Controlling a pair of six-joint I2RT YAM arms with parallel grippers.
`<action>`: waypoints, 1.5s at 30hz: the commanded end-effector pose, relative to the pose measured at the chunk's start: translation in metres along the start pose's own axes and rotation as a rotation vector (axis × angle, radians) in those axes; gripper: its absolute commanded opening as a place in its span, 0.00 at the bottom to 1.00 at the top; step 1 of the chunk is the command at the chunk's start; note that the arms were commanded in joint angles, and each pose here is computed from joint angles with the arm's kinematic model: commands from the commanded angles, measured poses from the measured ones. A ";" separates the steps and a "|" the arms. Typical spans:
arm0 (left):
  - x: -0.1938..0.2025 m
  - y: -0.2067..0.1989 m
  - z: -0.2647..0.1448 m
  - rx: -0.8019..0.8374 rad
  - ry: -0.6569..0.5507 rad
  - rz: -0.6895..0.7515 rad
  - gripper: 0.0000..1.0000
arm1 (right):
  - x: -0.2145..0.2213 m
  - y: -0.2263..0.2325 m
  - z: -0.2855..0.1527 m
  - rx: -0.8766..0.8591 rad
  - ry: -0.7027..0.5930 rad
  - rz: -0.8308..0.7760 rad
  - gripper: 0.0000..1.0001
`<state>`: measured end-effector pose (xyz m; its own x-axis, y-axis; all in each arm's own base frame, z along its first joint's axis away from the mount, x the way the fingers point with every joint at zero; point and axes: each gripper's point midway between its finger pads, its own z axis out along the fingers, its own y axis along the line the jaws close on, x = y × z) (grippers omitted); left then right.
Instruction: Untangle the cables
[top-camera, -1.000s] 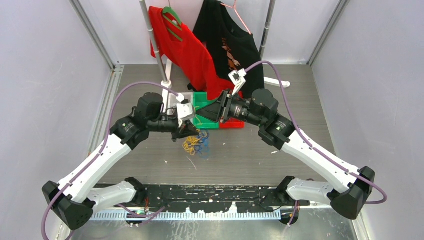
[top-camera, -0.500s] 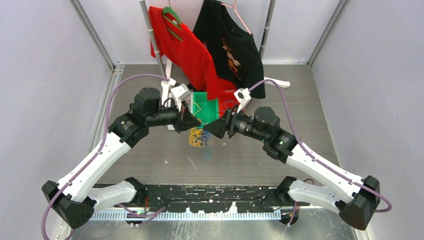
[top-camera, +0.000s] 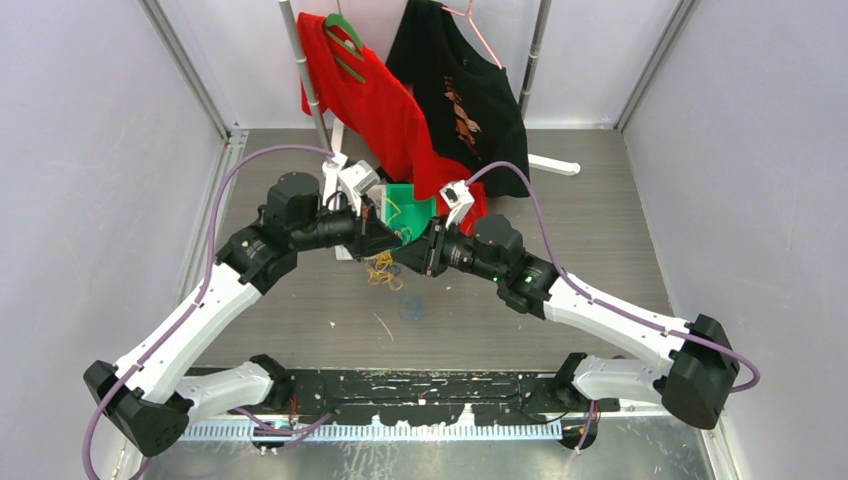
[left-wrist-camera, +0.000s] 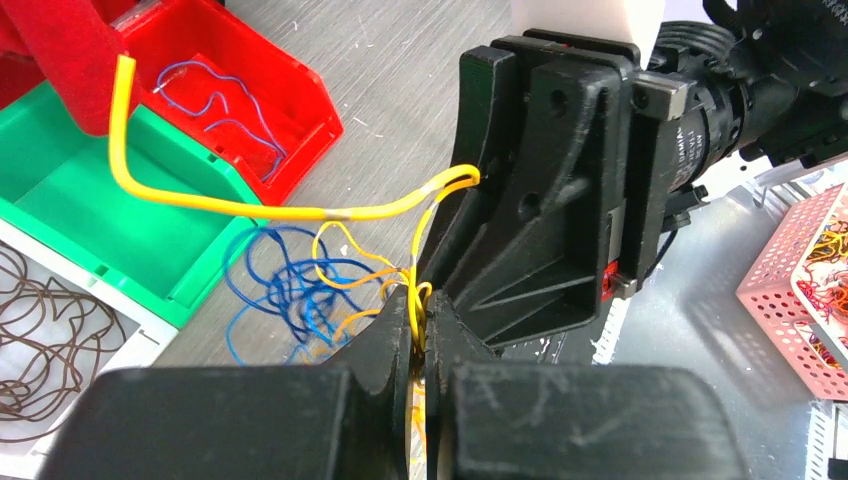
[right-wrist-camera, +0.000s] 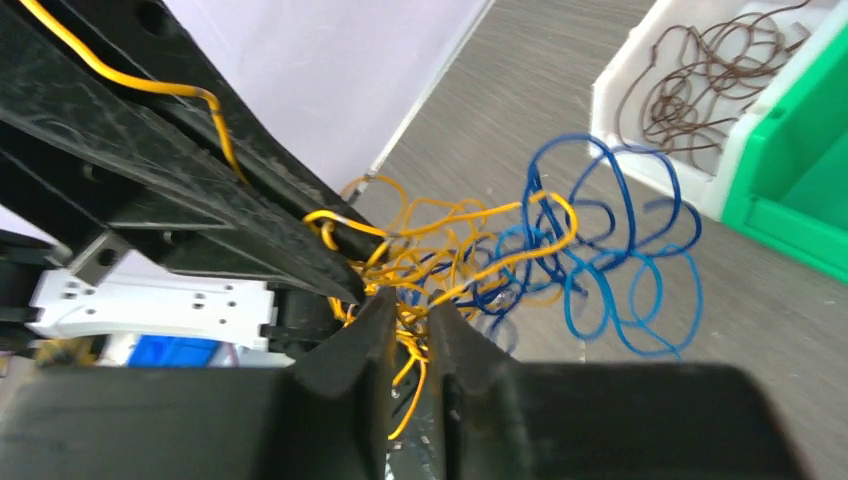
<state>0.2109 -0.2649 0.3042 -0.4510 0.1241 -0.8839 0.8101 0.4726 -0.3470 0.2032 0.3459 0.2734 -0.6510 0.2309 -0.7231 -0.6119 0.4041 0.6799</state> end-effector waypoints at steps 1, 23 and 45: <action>-0.034 -0.015 -0.011 0.028 -0.093 0.054 0.00 | -0.031 -0.003 -0.005 0.071 -0.139 -0.028 0.12; 0.017 -0.018 -0.025 0.098 0.073 0.173 0.45 | -0.025 -0.004 -0.037 0.067 -0.171 -0.055 0.01; 0.014 -0.015 -0.009 0.148 -0.003 0.190 0.43 | -0.032 0.073 -0.048 -0.292 -0.142 -0.021 0.01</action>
<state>0.1884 -0.2515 0.2657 -0.3519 0.2887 -0.8904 0.8989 0.3696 -0.2354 0.1709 0.3205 0.3082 -0.6073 0.3199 -0.7272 -0.6748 0.2755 0.6847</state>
